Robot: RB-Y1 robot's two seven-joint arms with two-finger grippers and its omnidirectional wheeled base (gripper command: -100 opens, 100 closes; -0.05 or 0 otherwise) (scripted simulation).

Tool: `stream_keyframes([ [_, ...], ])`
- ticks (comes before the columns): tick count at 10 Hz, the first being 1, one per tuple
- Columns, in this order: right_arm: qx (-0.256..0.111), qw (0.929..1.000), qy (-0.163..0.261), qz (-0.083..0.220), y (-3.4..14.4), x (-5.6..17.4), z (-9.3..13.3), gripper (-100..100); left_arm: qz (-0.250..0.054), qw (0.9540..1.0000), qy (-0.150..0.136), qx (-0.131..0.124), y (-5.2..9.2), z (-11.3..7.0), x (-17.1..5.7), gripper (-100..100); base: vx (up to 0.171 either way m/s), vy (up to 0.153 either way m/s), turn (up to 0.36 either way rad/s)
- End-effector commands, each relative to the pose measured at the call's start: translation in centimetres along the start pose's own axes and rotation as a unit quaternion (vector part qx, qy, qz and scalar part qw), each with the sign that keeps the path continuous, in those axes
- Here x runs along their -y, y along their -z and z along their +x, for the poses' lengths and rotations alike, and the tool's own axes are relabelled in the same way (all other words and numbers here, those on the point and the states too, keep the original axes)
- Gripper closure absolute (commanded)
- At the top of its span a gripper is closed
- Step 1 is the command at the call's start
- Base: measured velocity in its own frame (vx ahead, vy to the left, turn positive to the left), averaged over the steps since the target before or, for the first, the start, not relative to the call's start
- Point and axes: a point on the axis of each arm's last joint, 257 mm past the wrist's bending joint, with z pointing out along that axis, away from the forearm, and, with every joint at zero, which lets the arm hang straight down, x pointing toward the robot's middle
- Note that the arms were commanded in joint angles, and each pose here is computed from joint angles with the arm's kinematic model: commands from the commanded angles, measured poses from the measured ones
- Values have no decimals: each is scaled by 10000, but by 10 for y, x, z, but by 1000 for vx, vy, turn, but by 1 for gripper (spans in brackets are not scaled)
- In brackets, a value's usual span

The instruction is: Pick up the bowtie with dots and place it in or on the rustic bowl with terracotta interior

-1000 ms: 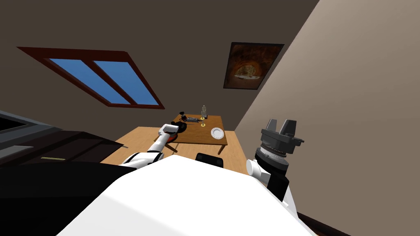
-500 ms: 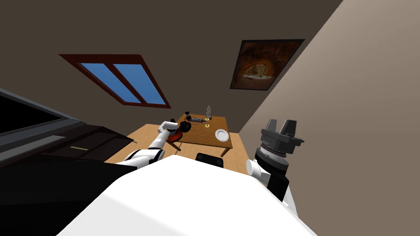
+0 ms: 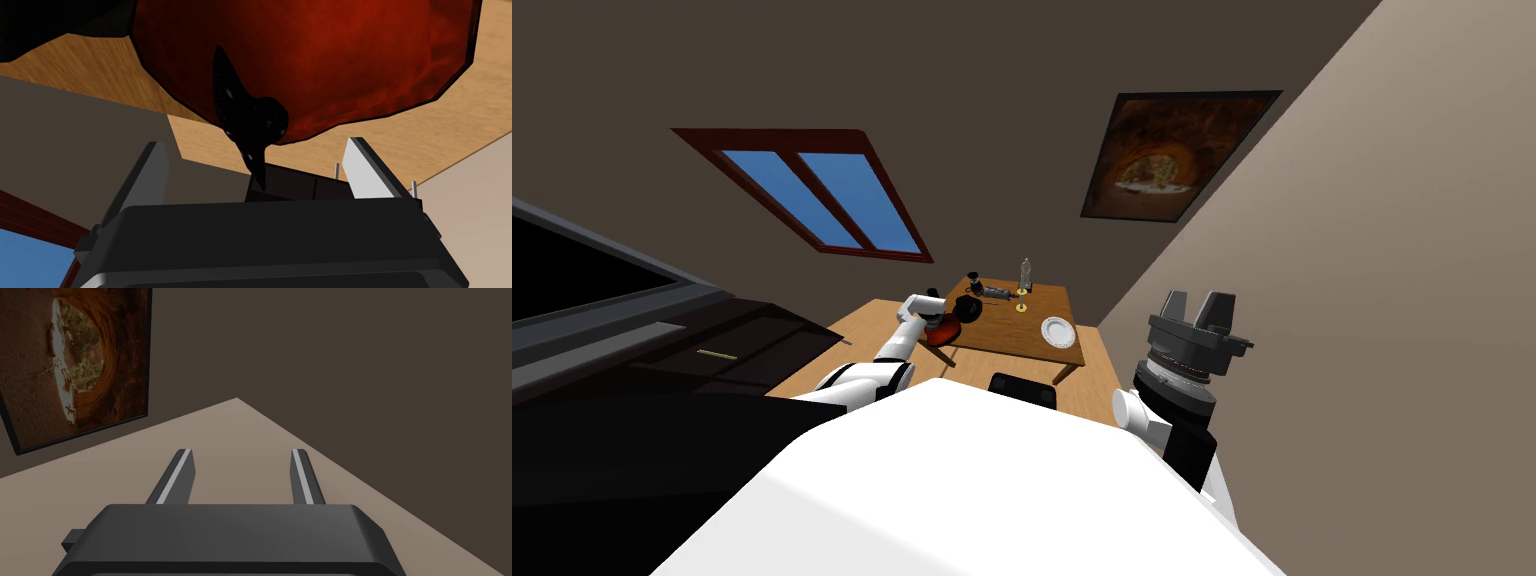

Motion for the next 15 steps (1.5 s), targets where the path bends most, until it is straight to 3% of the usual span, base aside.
stream_keyframes([
  [1,0,10000,0,0,0,0,0,0,0,10000,0,0,0,0,0,-100,0,0,0],
  [2,0,10000,0,0,0,0,0,0,0,10000,0,0,0,0,0,-100,0,0,0],
  [3,0,10000,0,0,0,0,0,0,0,10000,0,0,0,0,0,0,0,0,0],
  [4,0,10000,0,0,0,0,0,0,-5,10000,9,4,9,-5,4,-100,-5,0,-17],
  [12,0,10000,0,0,0,0,0,0,-20,10000,28,15,47,-22,19,-100,-8,2,-10],
  [13,0,10000,0,0,0,0,0,0,-10,10000,28,16,43,-20,18,-100,0,0,0],
  [14,0,10000,0,0,0,0,0,0,-19,10000,27,15,44,-20,17,0,0,0,0],
  [15,0,10000,0,0,0,0,0,0,-19,10000,27,15,44,-20,17,0,0,0,0],
])
